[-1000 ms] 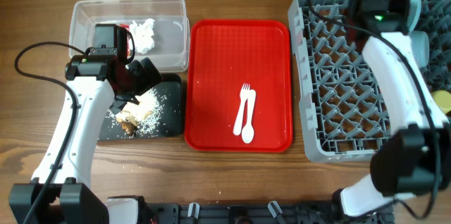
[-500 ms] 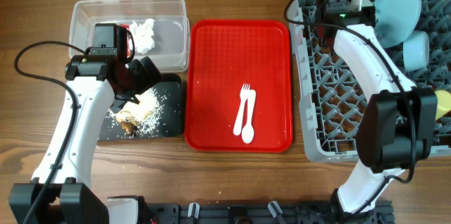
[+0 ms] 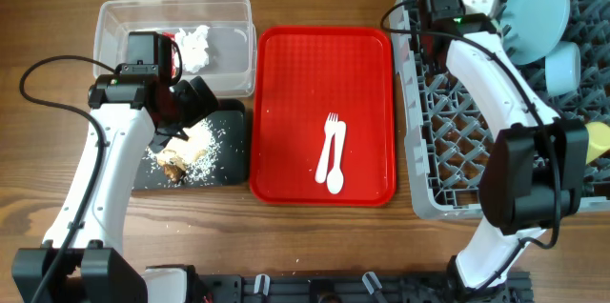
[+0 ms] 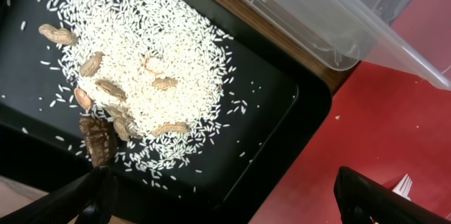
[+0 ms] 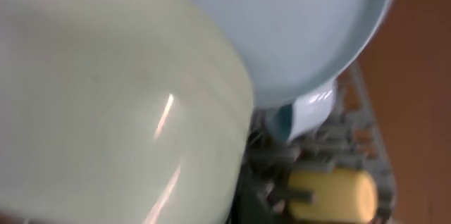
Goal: Sort waste into correct bins and load items into the dishwasher rack
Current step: 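Move the right gripper to the red tray over the white spoon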
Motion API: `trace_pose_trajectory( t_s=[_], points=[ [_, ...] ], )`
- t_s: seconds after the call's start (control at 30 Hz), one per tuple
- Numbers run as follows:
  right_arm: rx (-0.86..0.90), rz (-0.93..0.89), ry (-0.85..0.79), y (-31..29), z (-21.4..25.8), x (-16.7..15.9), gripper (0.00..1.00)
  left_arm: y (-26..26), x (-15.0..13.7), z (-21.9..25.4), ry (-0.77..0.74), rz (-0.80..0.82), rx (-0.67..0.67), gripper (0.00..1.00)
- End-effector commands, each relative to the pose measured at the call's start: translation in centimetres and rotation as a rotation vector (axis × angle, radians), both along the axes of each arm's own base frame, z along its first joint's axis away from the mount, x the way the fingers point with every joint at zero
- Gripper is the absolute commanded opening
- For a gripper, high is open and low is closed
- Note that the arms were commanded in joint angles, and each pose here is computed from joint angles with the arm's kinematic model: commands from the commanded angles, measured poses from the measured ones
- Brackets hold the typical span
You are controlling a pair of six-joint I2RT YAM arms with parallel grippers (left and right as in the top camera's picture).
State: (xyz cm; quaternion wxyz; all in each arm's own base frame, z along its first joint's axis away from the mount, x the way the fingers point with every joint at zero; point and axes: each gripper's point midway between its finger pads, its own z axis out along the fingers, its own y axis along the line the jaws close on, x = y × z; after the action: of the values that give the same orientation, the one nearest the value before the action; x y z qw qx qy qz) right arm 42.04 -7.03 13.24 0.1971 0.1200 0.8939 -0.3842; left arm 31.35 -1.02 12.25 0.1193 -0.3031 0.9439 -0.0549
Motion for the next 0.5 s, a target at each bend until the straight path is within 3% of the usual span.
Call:
trace_pose_trajectory(
  t_s=[0.0,0.1,0.17,0.3,0.4,0.47],
  points=[
    [0.214,-0.019,0.056,2.6,-4.1,-1.1,0.36,0.4,0.1,0.6,-0.021,0.022,0.008,1.00],
    [0.220,-0.018,0.062,2.6,-3.5,-1.6,0.39,0.4,0.1,0.6,-0.021,0.021,0.008,1.00],
    [0.225,-0.015,0.026,2.5,-1.9,-1.7,0.64,0.4,0.1,0.6,-0.021,0.021,0.008,1.00],
    [0.290,0.025,-0.128,3.1,3.7,-1.8,0.85,0.4,0.1,0.6,-0.020,0.021,0.008,1.00],
    [0.500,0.313,-0.116,7.7,6.5,-1.7,0.86,0.4,0.1,0.6,-0.021,0.021,0.008,1.00],
    [0.688,0.445,-0.115,11.4,7.5,-2.4,0.82,0.4,0.2,0.6,-0.021,0.021,0.008,1.00]
  ],
)
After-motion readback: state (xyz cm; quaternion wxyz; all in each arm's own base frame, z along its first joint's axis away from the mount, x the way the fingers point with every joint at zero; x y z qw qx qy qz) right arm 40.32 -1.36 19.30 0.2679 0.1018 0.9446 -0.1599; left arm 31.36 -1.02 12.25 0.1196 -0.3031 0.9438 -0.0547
